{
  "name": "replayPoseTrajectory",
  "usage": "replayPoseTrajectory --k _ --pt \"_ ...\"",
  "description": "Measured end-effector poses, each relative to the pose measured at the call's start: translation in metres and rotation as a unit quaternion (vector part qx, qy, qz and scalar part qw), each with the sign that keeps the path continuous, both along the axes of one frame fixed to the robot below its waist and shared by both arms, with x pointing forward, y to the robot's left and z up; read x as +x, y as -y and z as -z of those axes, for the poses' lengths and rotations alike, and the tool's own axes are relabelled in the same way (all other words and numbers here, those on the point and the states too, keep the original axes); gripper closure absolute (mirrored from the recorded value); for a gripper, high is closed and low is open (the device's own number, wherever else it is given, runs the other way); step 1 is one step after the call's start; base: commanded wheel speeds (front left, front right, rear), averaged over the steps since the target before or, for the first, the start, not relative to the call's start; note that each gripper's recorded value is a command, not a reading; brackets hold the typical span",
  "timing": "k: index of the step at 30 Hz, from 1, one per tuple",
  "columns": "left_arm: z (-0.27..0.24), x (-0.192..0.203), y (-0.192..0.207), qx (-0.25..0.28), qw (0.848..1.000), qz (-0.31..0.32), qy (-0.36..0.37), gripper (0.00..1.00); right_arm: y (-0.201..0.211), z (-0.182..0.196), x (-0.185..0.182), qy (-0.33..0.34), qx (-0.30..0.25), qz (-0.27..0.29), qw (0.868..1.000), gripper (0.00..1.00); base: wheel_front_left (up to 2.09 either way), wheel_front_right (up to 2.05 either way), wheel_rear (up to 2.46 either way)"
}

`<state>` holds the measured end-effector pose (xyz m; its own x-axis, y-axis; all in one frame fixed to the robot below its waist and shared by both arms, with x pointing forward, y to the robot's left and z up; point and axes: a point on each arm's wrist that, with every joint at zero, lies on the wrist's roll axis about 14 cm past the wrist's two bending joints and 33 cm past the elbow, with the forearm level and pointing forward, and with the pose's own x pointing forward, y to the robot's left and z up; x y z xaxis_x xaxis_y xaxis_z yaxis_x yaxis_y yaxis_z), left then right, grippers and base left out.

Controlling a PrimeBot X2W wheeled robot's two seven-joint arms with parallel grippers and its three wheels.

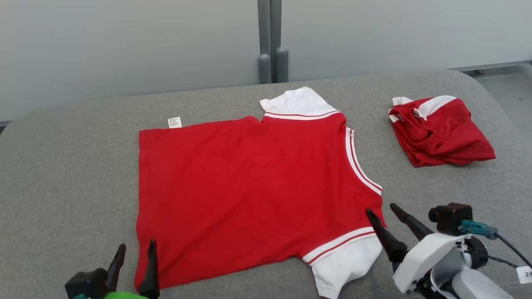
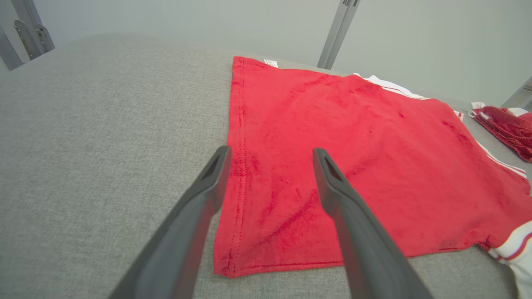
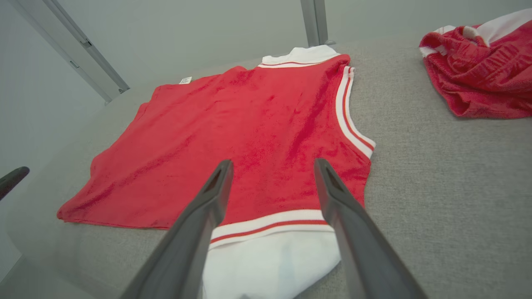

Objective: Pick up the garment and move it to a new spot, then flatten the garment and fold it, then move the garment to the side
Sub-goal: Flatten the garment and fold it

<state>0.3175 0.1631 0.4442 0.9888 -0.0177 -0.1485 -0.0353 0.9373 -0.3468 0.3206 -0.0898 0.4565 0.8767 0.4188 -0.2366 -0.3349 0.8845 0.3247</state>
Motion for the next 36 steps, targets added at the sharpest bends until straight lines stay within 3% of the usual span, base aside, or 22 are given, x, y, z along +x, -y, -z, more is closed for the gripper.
replayPoseTrajectory --k 6,14,25,36 --pt "-0.040 0.018 0.016 0.001 0.998 0.023 0.066 0.00 0.020 -0.031 0.020 0.070 -0.028 0.029 0.997 0.00 0.00 0.00 0.00" --pt "-0.059 0.022 0.021 0.002 0.995 0.025 0.099 0.00 0.035 -0.061 0.035 0.137 -0.034 0.066 0.988 0.00 0.00 0.00 0.00" --pt "-0.069 0.020 0.020 0.003 0.993 0.013 0.113 0.00 0.036 -0.071 0.033 0.154 0.003 0.102 0.983 0.00 0.00 0.00 0.00" --pt "-0.074 0.022 0.021 0.007 0.993 0.012 0.120 0.00 0.043 -0.067 0.032 0.151 0.004 0.121 0.981 0.00 0.00 0.00 0.00"
